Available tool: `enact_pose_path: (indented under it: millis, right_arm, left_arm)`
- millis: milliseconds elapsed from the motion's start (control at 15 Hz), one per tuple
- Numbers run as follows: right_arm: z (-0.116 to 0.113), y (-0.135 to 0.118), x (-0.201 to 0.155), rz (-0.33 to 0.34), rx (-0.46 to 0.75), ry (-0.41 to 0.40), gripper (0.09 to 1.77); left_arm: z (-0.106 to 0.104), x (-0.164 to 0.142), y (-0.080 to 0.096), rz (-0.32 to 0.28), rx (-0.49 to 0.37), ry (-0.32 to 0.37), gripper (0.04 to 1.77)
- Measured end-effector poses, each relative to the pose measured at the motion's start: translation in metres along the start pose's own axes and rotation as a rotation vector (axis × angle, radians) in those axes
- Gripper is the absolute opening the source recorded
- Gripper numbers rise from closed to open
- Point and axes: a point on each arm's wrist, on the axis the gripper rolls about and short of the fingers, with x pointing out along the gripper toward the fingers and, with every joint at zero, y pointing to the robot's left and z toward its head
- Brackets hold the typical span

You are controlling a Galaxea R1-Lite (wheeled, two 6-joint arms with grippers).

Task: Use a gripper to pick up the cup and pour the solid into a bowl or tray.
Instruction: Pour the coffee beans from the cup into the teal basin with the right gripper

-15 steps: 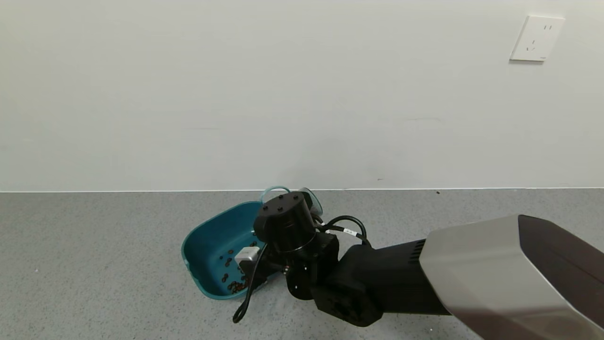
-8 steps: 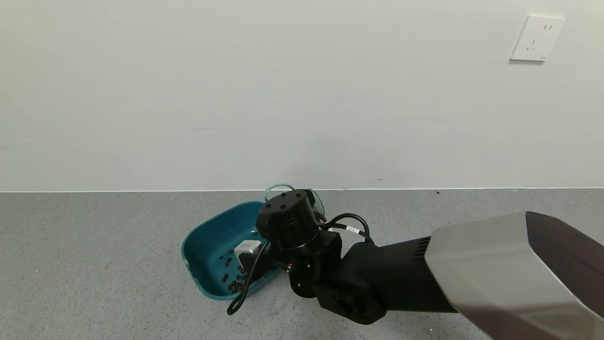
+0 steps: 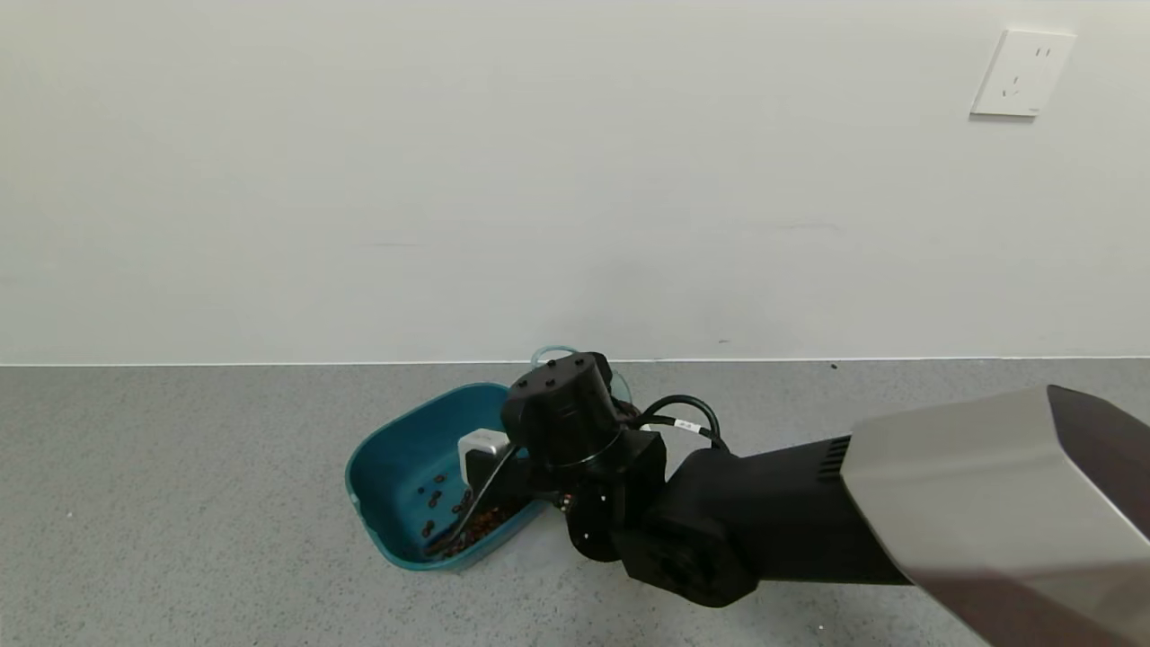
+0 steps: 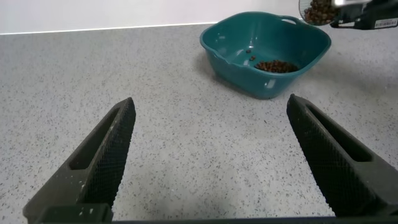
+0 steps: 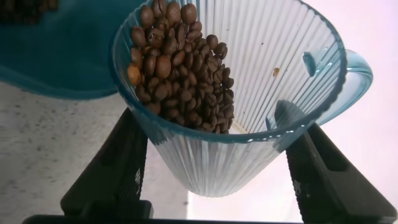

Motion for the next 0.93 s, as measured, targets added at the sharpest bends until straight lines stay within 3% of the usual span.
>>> enact_pose_path:
  millis: [533, 800, 933]
  right_arm:
    - [-0.022, -0.024, -0.007, 0.017, 0.289, 0.044, 1.34]
    - [-0.045, -0.032, 0.002, 0.065, 0.369, -0.01, 1.34]
    - [-0.057, -0.037, 0.008, 0.065, 0.403, 0.002, 1.34]
  left_arm:
    - [0.0, 0.0, 0.0, 0.0, 0.0, 0.0, 1.75]
    - [0.0, 0.0, 0.0, 0.0, 0.0, 0.0, 1.75]
    - [0.0, 0.0, 0.0, 0.0, 0.0, 0.0, 1.75]
